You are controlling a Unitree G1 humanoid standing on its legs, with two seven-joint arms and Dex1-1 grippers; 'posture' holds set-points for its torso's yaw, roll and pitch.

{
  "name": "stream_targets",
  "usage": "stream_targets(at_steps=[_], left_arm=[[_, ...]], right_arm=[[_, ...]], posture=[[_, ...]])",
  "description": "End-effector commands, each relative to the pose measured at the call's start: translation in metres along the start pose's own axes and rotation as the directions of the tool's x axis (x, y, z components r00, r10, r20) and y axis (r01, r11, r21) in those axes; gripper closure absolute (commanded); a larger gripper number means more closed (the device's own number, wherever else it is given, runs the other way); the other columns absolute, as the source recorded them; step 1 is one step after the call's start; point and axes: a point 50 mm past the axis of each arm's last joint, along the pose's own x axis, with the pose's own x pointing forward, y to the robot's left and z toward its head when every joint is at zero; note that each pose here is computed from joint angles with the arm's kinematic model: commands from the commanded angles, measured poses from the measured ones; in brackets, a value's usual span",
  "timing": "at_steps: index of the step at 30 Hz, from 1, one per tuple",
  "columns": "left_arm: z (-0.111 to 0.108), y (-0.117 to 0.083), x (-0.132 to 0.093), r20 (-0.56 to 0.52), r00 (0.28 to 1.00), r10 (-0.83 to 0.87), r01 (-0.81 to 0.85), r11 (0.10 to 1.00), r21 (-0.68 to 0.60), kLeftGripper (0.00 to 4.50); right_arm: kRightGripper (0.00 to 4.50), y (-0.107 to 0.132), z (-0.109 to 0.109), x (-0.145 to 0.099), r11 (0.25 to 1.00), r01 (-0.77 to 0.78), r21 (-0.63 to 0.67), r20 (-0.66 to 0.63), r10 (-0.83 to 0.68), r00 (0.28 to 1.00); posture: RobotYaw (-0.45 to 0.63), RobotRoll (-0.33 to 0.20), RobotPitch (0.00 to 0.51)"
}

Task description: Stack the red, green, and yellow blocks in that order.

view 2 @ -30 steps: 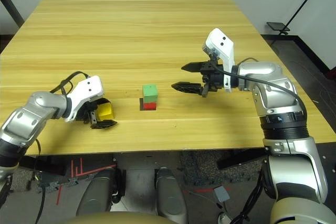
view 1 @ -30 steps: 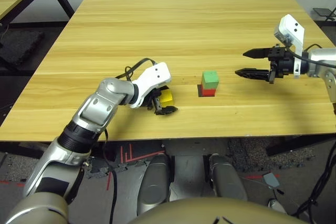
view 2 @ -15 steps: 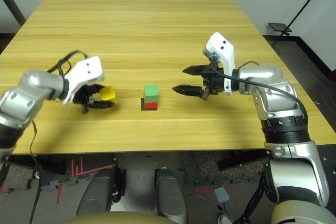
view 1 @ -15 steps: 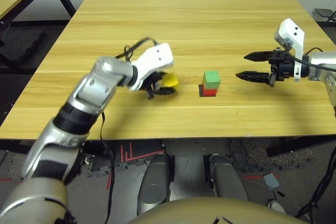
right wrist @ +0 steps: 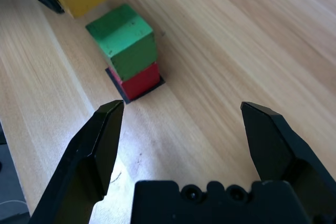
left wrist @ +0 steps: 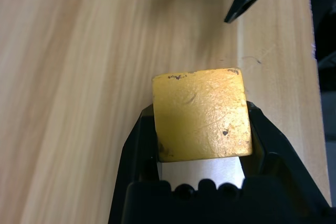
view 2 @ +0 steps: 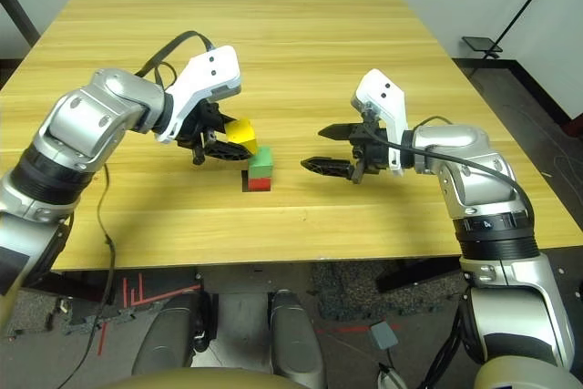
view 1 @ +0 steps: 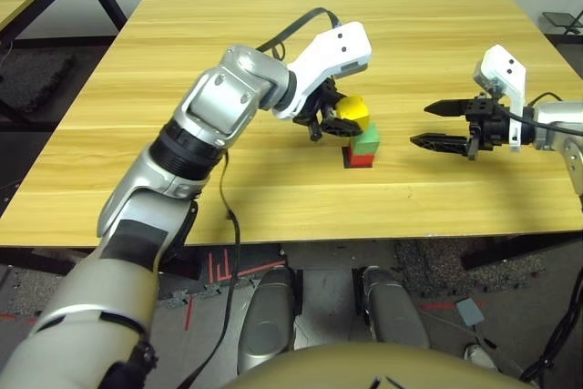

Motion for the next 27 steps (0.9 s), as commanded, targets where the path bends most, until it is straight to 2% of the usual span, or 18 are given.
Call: stream_targets(at_steps=[1, 9, 27], left_arm=[[-0.004, 0.0, 0.006, -0.023, 1.0, -0.018, 0.018, 1.0, 0.022, 2.39], [-0.01, 0.005, 0.021, -0.038, 0.999, -0.023, 0.025, 0.999, 0.041, 2.39], [-0.008, 0.012, 0.03, -0.026, 0.999, -0.022, 0.023, 0.999, 0.04, 2.39]], right_arm=[[0.0, 0.002, 0.001, -0.006, 1.0, 0.015, 0.007, 0.012, -0.015, 1.0], [0.0, 0.007, -0.003, -0.007, 0.999, 0.023, 0.023, 0.011, -0.024, 1.0], [0.0, 0.012, -0.008, -0.006, 0.999, 0.025, 0.046, 0.01, -0.025, 1.0]], posture=[[0.09, -0.049, 0.078], [0.07, -0.04, 0.083], [0.06, -0.027, 0.095]])
